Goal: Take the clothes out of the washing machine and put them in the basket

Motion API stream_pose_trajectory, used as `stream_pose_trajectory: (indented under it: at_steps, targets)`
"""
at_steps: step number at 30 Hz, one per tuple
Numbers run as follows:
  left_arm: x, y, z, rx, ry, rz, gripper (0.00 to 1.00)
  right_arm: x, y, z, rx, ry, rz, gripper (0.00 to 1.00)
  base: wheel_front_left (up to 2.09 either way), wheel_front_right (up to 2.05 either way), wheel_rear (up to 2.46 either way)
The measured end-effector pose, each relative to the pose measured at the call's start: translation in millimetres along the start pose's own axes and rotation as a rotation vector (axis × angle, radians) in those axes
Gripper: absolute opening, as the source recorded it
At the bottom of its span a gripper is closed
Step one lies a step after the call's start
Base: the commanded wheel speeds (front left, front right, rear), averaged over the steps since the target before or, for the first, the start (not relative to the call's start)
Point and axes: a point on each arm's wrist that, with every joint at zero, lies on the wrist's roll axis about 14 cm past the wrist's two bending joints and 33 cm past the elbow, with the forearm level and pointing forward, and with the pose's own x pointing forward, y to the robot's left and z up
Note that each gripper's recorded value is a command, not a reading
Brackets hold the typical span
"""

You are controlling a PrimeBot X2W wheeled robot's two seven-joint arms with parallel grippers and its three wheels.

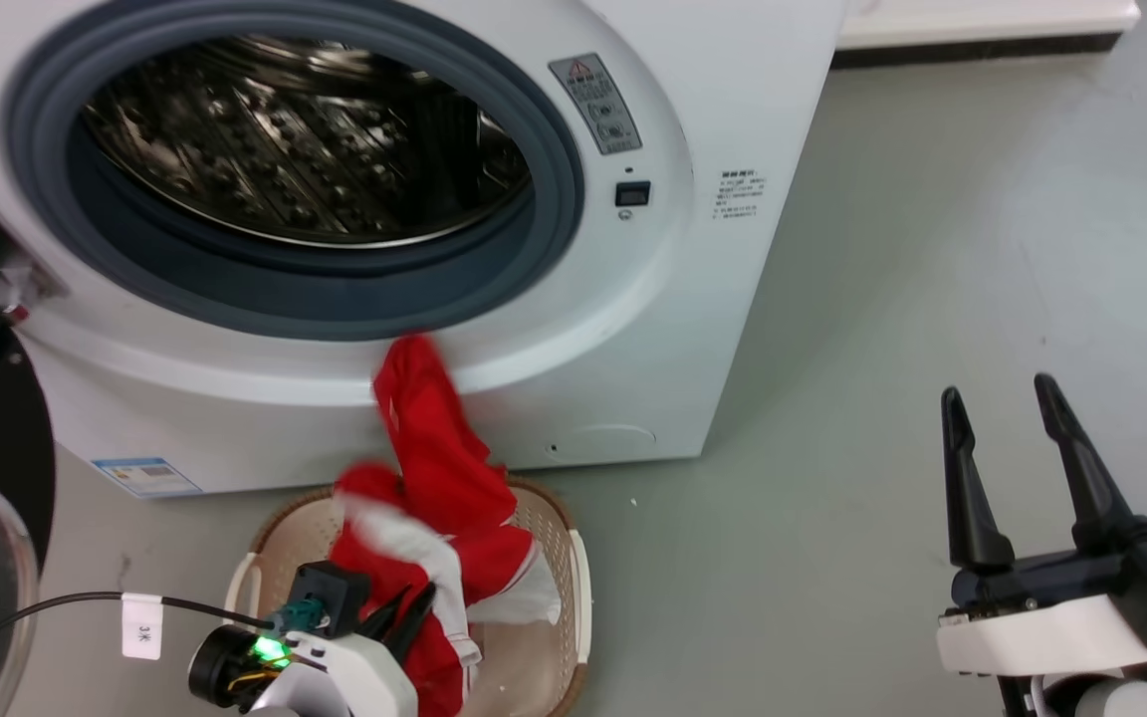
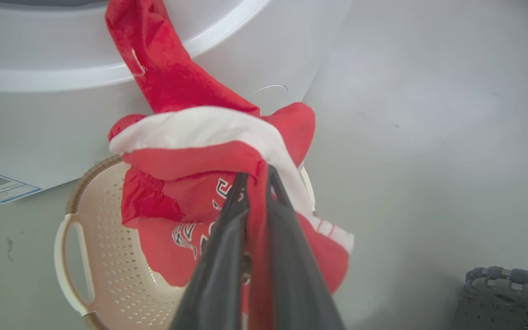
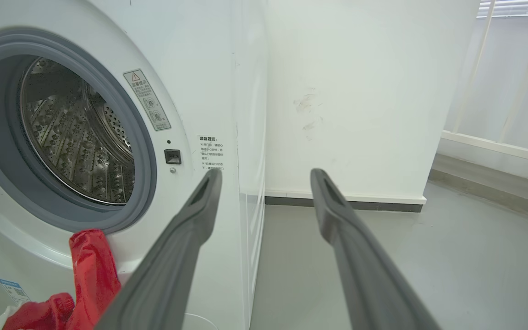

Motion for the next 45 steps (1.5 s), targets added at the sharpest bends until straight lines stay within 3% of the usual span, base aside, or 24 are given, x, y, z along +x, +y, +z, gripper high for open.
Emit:
stream_pose_trajectory:
  at_steps: [9, 20, 31, 38, 45]
  targets:
    - [45, 21, -49, -0.098, 0.155, 0.042, 0.0, 25, -13, -26, -0.02, 0.047, -0.025, 1.0, 0.0, 0.0, 0.0]
    - [86, 46, -114, -0.096, 0.389, 0.084, 0.0, 52, -27, -65, -0.025, 0.107, -0.051, 1.0, 0.0, 0.0, 0.0]
    - [118, 76, -169, 0.028, 0.574, 0.095, 0.0, 70, -37, -122, -0.037, 0.199, -0.064, 1.0, 0.0, 0.0, 0.0]
    - [129, 93, -203, 0.228, 0.708, 0.018, 0.0, 79, -35, -158, -0.026, 0.248, -0.055, 1.0, 0.0, 0.0, 0.0]
    - [139, 101, -224, 0.246, 0.748, 0.003, 0.0, 78, -40, -182, -0.02, 0.288, -0.067, 1.0, 0.0, 0.0, 0.0]
